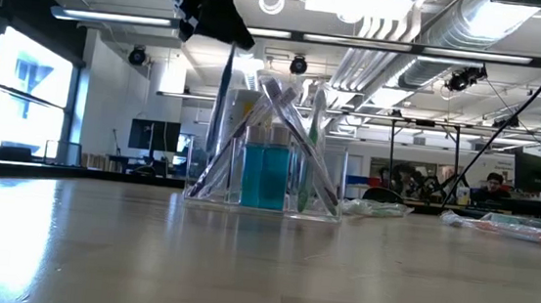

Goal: Pick & Place toothbrushing station
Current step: Put the blue toothbrush into the transparent organizer

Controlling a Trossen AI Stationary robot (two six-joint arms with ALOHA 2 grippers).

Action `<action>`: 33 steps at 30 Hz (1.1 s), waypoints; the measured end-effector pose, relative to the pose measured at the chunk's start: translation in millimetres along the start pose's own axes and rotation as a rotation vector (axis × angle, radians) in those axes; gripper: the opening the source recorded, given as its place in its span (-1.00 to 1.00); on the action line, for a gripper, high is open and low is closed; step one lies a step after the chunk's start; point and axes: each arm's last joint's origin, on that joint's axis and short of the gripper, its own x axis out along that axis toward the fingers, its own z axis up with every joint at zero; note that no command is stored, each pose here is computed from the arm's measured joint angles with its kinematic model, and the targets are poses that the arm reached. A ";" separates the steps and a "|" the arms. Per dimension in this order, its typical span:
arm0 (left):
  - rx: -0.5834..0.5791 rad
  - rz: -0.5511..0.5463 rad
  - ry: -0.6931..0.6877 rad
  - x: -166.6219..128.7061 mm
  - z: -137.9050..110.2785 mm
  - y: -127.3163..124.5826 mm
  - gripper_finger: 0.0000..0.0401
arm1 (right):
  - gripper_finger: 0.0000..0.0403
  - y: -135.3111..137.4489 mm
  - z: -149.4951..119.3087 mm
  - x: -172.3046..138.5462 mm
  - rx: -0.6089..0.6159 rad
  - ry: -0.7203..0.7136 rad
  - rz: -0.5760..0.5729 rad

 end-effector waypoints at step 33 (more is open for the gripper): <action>-0.149 -0.163 0.022 20.2 -36.9 14.8 -0.79 | 0.19 2.0 -2.2 0.4 0.042 0.000 0.057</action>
